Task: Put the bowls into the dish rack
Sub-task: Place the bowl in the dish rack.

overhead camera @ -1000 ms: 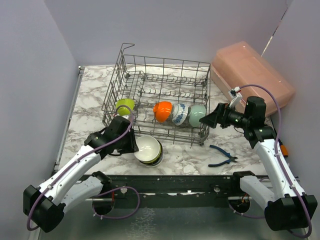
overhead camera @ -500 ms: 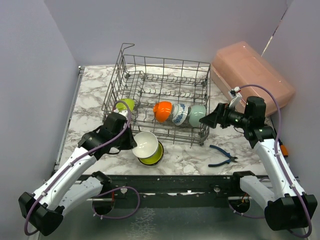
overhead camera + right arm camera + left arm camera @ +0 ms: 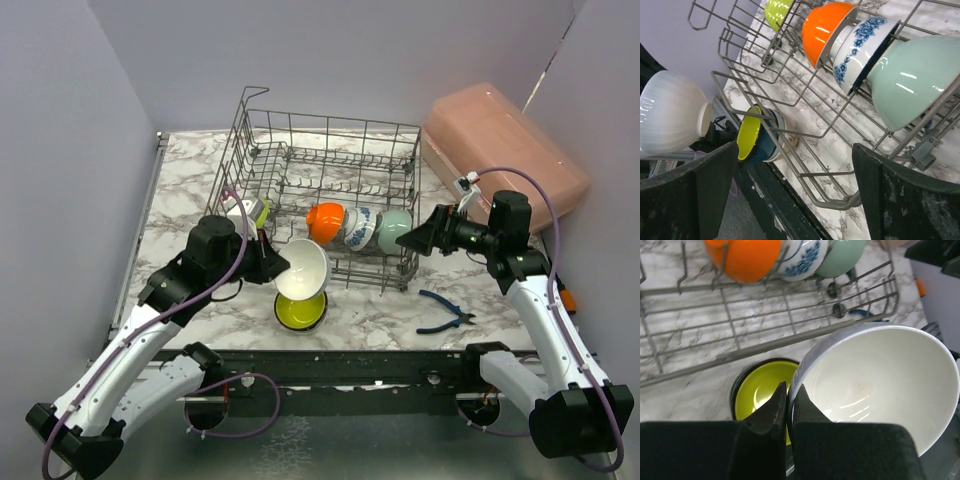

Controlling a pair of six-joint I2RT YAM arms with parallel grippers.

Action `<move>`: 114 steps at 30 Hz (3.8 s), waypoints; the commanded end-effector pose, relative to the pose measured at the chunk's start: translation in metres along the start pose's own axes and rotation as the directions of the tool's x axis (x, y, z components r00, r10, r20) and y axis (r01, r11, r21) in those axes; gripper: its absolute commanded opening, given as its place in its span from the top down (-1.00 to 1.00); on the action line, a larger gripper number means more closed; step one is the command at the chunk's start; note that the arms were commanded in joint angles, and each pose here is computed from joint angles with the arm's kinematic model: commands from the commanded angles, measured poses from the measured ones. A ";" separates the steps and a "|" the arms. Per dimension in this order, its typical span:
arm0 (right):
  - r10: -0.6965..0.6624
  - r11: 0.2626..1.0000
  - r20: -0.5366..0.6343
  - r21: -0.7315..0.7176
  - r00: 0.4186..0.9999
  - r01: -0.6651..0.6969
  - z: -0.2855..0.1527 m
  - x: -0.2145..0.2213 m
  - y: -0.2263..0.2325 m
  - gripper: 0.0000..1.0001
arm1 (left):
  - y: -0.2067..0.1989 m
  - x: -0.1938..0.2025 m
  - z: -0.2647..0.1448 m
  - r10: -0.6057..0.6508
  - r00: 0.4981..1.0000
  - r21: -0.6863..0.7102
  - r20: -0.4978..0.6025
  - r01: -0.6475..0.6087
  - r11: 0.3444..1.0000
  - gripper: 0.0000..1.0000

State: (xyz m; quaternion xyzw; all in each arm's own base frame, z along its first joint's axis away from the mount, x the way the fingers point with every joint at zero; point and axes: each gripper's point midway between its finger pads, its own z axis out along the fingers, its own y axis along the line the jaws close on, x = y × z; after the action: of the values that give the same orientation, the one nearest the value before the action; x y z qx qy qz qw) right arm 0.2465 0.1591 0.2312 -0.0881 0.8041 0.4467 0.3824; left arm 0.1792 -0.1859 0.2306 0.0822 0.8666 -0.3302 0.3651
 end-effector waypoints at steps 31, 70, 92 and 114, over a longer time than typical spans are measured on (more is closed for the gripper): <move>0.023 0.923 -0.098 -0.381 0.995 -0.059 0.049 -0.008 0.125 -1.00 | -0.076 -0.103 0.070 0.103 0.961 0.319 0.258 -0.185 0.929 1.00; 0.039 0.988 -0.059 -0.144 0.997 -0.047 0.098 -0.026 0.103 0.99 | -0.074 -0.132 0.087 0.197 0.914 0.217 0.354 -0.286 0.934 -0.61; -0.039 0.992 0.059 0.119 0.997 0.032 0.091 -0.085 0.034 0.99 | 0.079 -0.201 0.007 0.535 0.796 -0.668 0.282 -0.238 0.705 -0.98; -0.090 0.968 0.021 0.236 0.996 0.083 0.084 -0.100 -0.005 0.99 | 0.218 -0.138 0.017 0.197 0.980 -0.768 -0.040 -0.157 0.622 -0.14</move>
State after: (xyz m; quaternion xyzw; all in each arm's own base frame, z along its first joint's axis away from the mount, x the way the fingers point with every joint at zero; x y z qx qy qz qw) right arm 0.3509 0.2085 0.2534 -0.0580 0.8472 0.3556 0.3903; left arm 0.3815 -0.0008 0.2087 -0.0106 0.8892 0.1595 0.4288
